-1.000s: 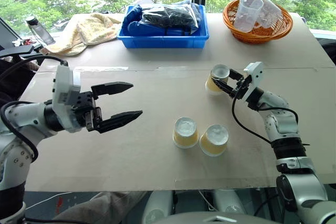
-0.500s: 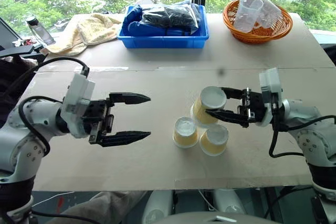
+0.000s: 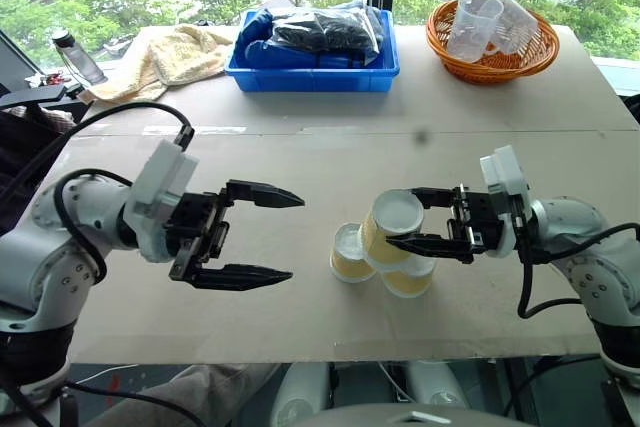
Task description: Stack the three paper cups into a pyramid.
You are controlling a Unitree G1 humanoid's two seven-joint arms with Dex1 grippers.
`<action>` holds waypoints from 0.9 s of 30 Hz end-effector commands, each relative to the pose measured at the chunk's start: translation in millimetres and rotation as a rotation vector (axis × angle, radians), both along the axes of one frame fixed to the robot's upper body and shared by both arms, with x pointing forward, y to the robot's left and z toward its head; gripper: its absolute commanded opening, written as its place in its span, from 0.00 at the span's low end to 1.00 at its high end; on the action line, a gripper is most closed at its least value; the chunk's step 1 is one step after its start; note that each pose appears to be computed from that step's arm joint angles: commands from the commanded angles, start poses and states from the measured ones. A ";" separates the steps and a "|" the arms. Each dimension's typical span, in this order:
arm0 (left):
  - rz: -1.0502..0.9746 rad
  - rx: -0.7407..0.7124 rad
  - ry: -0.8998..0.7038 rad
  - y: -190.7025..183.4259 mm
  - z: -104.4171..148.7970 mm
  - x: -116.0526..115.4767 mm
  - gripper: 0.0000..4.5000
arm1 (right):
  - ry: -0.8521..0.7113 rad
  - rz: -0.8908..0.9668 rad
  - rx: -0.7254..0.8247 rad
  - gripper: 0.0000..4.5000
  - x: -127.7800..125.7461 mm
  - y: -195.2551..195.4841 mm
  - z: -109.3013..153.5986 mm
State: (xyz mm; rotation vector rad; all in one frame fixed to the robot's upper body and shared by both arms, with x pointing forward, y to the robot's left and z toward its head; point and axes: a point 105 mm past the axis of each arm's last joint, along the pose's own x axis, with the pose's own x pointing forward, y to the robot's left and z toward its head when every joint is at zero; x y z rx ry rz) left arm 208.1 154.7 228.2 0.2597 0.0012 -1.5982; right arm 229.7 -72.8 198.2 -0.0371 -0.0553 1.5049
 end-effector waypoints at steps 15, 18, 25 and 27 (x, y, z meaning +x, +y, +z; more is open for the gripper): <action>0.000 0.003 0.000 -2.7 0.5 -1.4 1.00 | -0.034 -0.025 0.003 0.99 -6.3 -8.6 16.0; 0.012 0.005 0.006 -1.2 -1.9 0.6 1.00 | -0.038 -0.060 -0.023 0.99 -8.0 -17.4 13.6; 0.157 -0.004 0.030 11.6 -23.5 5.7 1.00 | 0.010 -0.209 -0.096 0.99 -21.6 -61.1 -3.9; 0.306 0.001 0.047 26.9 -40.1 13.3 1.00 | 0.024 -0.351 -0.082 0.99 -14.9 -87.6 -13.4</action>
